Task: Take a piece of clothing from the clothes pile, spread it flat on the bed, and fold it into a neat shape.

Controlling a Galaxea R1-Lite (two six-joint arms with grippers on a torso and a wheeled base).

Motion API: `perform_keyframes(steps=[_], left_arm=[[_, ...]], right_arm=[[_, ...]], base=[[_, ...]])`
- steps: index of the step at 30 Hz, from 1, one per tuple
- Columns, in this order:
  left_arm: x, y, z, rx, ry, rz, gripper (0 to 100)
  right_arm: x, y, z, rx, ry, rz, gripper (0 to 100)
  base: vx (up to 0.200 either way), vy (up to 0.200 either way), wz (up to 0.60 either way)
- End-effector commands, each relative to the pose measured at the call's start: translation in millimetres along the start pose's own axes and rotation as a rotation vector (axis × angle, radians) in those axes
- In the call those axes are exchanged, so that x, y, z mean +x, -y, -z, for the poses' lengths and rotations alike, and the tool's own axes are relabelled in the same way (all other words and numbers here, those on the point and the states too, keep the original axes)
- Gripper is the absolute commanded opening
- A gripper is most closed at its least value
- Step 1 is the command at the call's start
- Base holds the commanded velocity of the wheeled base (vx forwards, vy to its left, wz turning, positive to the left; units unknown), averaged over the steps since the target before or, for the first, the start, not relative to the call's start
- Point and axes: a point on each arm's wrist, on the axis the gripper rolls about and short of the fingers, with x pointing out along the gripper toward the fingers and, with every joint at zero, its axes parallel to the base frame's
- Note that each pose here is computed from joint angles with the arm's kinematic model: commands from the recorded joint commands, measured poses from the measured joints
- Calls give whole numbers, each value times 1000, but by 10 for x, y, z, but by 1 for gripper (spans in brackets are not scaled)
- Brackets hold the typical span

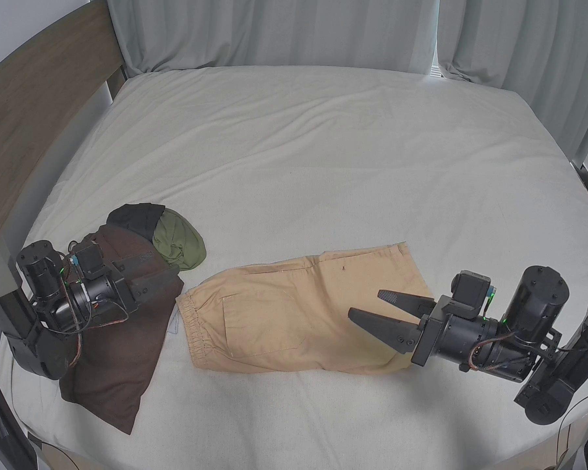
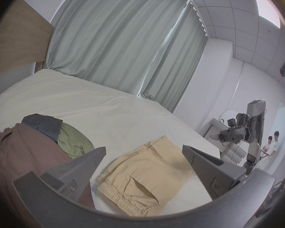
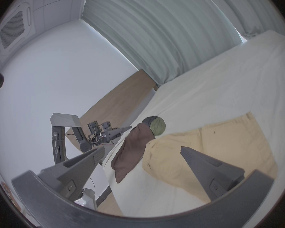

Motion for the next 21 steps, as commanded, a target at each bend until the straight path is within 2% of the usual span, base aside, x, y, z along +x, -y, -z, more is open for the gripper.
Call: perform_keyframes(steps=[1,7,13,21], left_arm=[[9,21,44,-11,-14,6,100],[26,34,85,-21,-27,11,100],[31,21,117,-30,-35,8,100],[67,-122,423,-107,-108,-20,100]], right_arm=[[2,-51,-139,-50,52,-33,100],[-12,63,-193,-54,55,-33,100],[-5,64,-197,-57,58,-34,100],[26,122,-114,-45,26,-18,100]], base=[[0,0,0],[0,0,0],[0,0,0],[0,0,0]])
